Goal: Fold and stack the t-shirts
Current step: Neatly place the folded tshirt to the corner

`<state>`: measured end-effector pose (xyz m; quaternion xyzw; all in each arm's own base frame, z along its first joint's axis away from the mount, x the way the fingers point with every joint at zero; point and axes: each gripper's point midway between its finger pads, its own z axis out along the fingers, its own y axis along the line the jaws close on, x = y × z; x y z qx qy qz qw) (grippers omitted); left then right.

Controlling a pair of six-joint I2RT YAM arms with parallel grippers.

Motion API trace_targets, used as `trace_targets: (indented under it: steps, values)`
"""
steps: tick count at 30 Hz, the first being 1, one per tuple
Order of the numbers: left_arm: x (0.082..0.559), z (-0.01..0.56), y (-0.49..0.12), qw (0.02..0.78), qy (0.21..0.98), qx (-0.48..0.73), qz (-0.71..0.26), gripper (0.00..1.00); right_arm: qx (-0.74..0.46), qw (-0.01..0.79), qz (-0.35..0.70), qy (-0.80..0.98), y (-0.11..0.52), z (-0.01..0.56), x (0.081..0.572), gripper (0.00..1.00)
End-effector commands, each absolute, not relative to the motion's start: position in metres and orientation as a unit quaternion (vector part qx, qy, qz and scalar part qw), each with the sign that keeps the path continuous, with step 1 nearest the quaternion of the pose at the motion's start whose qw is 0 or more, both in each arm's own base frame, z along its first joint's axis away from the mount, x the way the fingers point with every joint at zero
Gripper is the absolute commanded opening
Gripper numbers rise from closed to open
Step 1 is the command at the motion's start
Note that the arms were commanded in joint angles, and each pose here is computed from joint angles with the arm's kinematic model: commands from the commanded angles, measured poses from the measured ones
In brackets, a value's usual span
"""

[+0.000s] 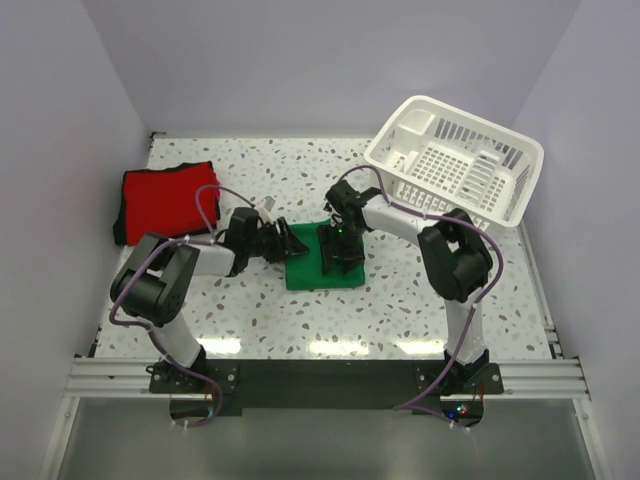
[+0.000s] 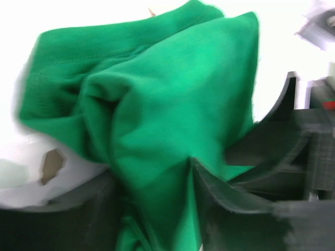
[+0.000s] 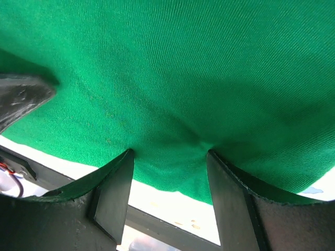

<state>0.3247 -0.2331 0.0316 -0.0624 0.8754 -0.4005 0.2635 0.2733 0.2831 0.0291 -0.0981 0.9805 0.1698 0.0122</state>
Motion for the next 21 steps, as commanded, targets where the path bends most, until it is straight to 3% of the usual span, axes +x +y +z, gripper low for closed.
trace_targets:
  steps: [1, 3, 4, 6, 13, 21]
  values:
    - [0.310, 0.003, -0.225, 0.222, 0.907, -0.067, -0.353, 0.49, -0.105, 0.013, 0.173, 0.979, 0.289, 0.022, 0.276, 0.61]
    - [0.315, 0.005, -0.219, 0.230, 0.913, -0.070, -0.330, 0.37, -0.104, 0.014, 0.173, 0.979, 0.288, 0.024, 0.276, 0.62]
    - [0.317, 0.007, -0.216, 0.235, 0.917, -0.067, -0.317, 0.20, -0.106, 0.014, 0.173, 0.979, 0.288, 0.025, 0.276, 0.62]
    - [0.334, 0.017, -0.207, 0.260, 0.921, -0.071, -0.281, 0.01, -0.107, 0.016, 0.173, 0.979, 0.288, 0.030, 0.275, 0.63]
    - [0.355, 0.046, -0.166, 0.272, 0.952, -0.031, -0.134, 0.00, -0.120, 0.043, 0.154, 0.980, 0.275, 0.056, 0.277, 0.64]
    - [0.369, 0.086, -0.140, 0.300, 0.952, 0.034, -0.050, 0.00, -0.106, 0.064, 0.137, 0.983, 0.254, 0.076, 0.264, 0.64]
